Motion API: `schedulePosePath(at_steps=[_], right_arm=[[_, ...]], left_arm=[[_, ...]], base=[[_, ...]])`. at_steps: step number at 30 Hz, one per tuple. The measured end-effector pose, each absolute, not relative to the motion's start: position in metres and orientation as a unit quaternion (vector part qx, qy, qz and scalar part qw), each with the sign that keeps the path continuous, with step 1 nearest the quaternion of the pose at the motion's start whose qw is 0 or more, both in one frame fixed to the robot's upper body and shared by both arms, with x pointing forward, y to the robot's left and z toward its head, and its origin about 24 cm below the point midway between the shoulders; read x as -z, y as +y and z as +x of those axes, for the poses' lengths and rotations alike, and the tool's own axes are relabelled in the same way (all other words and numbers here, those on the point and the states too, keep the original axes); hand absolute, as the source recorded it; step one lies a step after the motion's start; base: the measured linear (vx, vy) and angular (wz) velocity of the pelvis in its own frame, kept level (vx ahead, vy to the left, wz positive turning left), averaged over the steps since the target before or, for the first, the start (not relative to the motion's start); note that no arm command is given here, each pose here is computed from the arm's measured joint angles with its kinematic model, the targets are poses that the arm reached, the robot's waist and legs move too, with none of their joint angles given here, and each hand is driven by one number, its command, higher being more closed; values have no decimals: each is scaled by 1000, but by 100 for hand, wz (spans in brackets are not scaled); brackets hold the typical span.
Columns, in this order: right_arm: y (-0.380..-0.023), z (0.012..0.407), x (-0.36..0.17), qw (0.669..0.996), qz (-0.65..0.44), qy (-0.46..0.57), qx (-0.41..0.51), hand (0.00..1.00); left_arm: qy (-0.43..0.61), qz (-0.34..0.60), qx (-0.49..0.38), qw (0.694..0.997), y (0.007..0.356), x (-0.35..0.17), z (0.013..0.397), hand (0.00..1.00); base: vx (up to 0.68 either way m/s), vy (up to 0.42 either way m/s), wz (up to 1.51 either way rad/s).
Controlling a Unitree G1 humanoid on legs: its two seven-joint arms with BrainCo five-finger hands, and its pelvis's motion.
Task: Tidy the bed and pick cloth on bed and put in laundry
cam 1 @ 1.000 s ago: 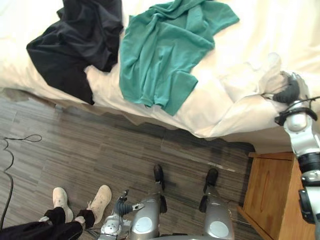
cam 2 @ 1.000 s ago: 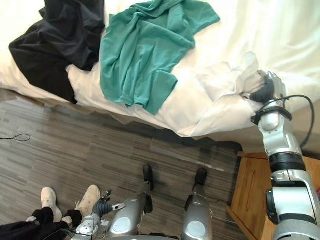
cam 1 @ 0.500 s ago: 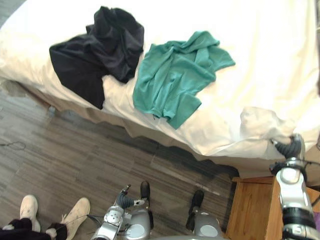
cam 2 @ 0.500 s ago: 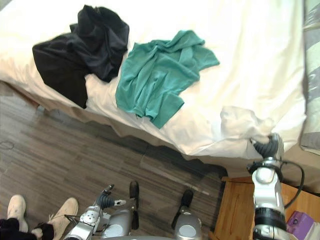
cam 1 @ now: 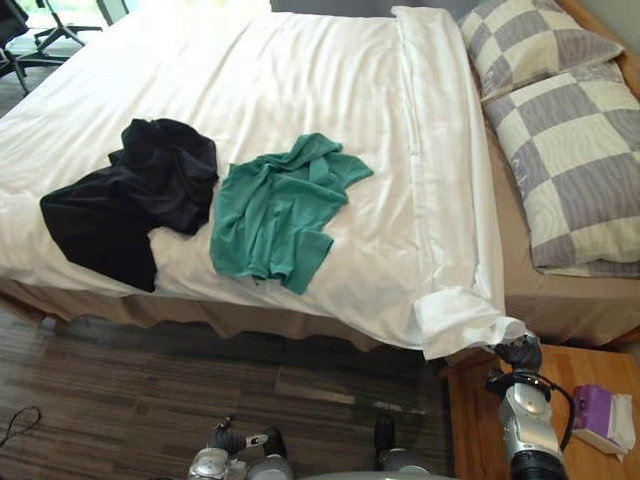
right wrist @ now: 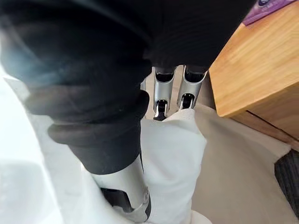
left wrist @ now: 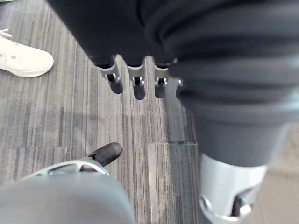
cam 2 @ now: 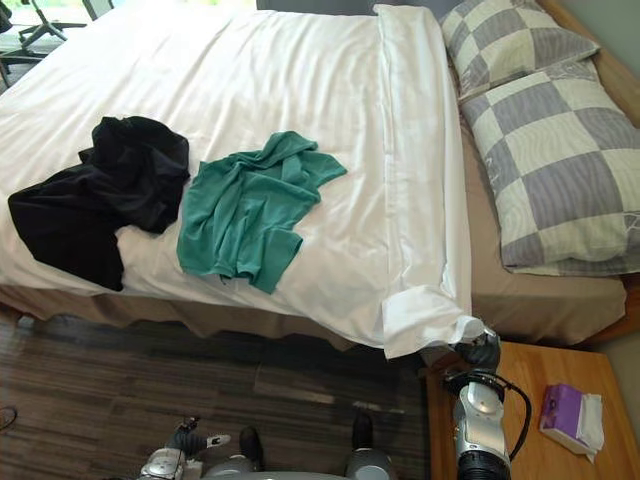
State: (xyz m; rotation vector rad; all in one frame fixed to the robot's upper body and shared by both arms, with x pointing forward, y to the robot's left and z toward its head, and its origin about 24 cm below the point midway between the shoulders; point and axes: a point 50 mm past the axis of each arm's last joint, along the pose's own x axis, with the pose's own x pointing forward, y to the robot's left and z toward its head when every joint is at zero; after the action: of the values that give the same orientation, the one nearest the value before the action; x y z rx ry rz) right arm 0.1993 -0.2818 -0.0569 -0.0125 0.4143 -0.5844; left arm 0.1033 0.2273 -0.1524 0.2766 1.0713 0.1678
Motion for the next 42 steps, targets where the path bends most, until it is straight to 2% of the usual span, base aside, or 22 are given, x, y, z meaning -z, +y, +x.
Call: schedulePosePath(at_steps=[10,13,17,19,20,25,29,33,34,37,38,42], right_arm=[[-300,174,75,908,67,252,327,0],[-309,147,86,880,84,291,365,0],[-330,122,68,867,59,258,422,0],[-349,120,38,857,34,191,477,0],[-350,120,34,856,31,182,482,100],[-356,142,-23,859,-32,55,508,100],[-330,195,-59,900,-53,-35,431,100],[-310,240,-98,922,-33,-119,367,100],[-301,261,-122,925,-9,-168,341,100],[-288,295,-174,921,40,-253,294,100],[-281,309,-206,913,60,-296,272,100],[-292,318,-283,878,71,-383,278,100]], left_arm=[[507,105,-108,849,237,151,101,0],[507,94,-121,848,241,150,99,0],[525,83,-139,836,245,153,79,0],[533,83,-142,830,246,154,69,0],[534,83,-142,829,245,155,69,0],[538,78,-141,827,239,157,66,0],[538,86,-132,828,236,157,67,0],[524,93,-115,839,231,156,81,0],[514,93,-112,845,229,154,90,0],[490,92,-102,861,224,150,111,0],[476,86,-105,869,223,147,119,0],[449,71,-110,884,219,141,135,0]], base=[[47,-27,-8],[-81,-21,1],[-110,-15,-5],[-125,-23,-11],[-118,-21,-12],[-42,-8,-5],[9,-9,3],[26,-4,14],[-21,-1,19],[-51,21,21],[-81,43,21],[-57,53,20]])
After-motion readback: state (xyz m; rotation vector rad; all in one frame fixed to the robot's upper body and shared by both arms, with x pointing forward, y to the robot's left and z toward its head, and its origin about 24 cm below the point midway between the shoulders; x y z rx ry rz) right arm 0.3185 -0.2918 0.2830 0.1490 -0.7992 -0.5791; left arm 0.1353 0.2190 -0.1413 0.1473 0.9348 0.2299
